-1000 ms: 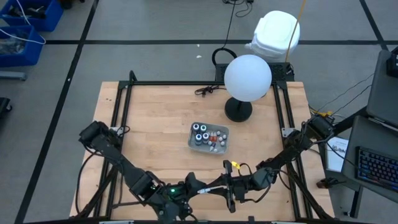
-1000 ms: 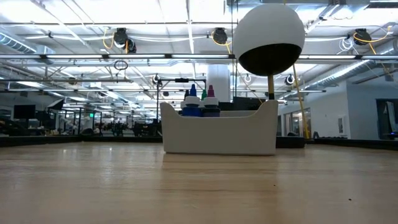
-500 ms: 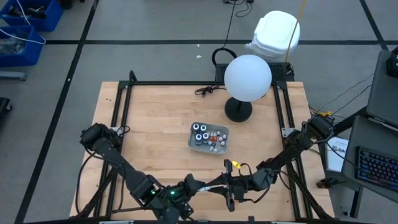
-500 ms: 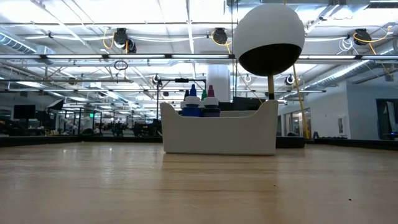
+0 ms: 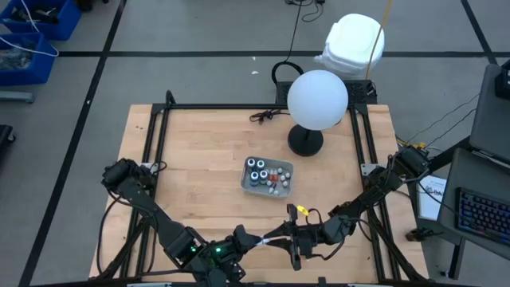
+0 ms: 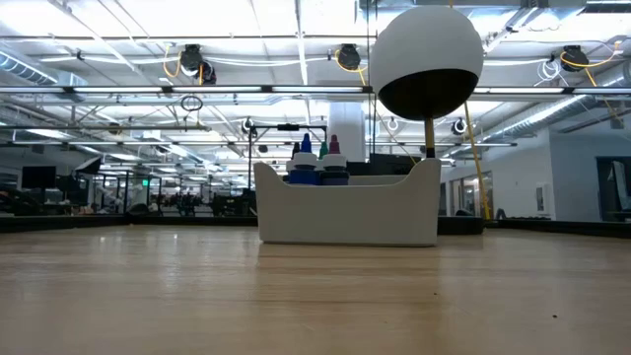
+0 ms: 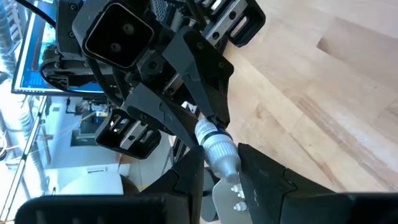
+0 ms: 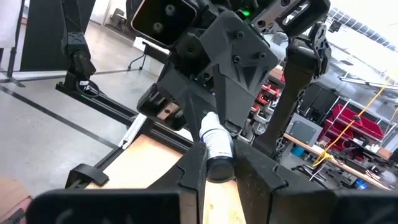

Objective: Pick & Place food coloring
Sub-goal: Put the small dark blue food coloring bottle into the gray bin

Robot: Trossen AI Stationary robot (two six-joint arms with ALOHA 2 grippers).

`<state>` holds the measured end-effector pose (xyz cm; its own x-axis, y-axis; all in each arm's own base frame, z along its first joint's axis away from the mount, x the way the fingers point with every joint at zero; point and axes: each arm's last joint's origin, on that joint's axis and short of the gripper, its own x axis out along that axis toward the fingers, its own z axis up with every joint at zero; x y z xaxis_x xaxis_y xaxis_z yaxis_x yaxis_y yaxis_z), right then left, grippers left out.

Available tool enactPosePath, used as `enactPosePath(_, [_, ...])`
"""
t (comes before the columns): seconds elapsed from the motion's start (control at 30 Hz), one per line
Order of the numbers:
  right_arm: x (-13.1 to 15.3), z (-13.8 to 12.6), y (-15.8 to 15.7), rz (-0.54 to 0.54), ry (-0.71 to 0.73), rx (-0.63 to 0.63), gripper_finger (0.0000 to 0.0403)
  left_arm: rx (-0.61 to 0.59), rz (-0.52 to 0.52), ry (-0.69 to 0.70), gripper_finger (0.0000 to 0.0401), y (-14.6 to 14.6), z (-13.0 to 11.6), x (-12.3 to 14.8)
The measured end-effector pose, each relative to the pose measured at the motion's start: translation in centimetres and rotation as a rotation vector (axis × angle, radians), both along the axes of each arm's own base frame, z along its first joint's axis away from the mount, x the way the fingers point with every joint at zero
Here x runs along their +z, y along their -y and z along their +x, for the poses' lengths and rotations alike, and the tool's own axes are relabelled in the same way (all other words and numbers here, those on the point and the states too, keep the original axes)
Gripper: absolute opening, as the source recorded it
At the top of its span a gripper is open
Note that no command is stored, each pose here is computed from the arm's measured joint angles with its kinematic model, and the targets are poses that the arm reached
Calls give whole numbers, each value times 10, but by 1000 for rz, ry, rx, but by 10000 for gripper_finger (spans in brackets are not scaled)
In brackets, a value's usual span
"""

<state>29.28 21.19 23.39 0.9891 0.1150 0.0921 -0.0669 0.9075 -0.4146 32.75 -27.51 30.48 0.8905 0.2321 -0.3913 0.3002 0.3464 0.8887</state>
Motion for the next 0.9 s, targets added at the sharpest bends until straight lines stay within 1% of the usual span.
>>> enactPosePath(0.17, [-1,1,2,-13,-5,-10,57,0,-13,2,99,0,0,0])
enactPosePath(0.37, [0,1,2,-41,-1,-20,57,-37,-86,-19,98,1,2,-1])
enactPosePath(0.47, [0,1,2,-43,-1,-17,57,-35,-90,-17,97,0,3,-1])
enactPosePath(0.57, [0,1,2,-44,-3,-18,57,-3,-70,1,97,-2,3,0])
enactPosePath(0.63, [-1,1,2,-46,-4,-17,57,21,-35,15,97,-3,3,1])
enactPosePath(0.73, [0,1,2,-46,-3,-14,57,21,15,15,97,-2,2,1])
enactPosePath(0.9, [-1,1,2,-49,-6,-11,57,16,21,12,106,-1,1,1])
